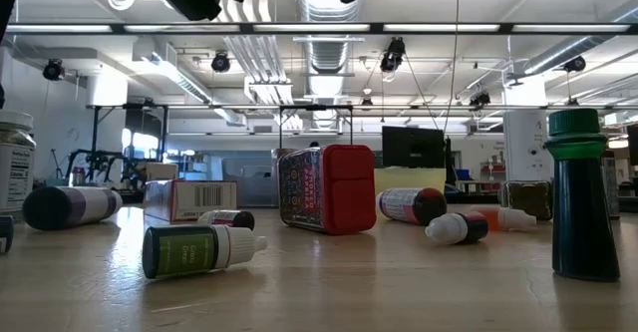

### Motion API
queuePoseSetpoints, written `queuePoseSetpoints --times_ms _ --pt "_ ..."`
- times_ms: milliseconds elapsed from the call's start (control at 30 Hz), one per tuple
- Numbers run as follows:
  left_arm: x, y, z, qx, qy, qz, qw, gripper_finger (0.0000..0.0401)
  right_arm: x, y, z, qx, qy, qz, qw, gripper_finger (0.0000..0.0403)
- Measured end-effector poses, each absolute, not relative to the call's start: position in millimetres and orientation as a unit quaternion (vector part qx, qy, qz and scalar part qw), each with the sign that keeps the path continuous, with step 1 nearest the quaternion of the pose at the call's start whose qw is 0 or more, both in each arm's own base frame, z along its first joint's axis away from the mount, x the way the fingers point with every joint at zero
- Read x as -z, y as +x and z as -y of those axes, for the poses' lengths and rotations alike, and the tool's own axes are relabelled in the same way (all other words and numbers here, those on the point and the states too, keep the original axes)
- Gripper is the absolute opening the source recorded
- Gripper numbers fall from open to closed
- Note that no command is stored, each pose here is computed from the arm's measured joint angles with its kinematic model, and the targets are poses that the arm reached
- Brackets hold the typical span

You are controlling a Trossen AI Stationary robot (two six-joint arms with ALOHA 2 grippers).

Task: Pick & Place Kitchen Items
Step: Put the orange cereal box into the blue bin

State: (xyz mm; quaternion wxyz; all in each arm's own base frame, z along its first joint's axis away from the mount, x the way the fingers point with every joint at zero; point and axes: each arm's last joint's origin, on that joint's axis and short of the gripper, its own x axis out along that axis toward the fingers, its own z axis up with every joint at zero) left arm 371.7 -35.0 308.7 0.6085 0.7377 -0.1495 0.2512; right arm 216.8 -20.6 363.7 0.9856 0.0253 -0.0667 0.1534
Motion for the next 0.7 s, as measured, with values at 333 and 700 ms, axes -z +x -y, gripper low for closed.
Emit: queuePoseSetpoints --times_ms 333,700 --pt "-306.7 373.2 35.2 -0.237 0.728 0.147 0.626 0.0252 -363.5 216.8 20.8 -0.150 0.025 0.066 0.986 0.0301" --pt "-306.9 373.1 34.9 -0.238 0.727 0.147 0.627 0.0192 -363.7 216.8 20.9 -0.148 0.023 0.067 0.986 0.0317"
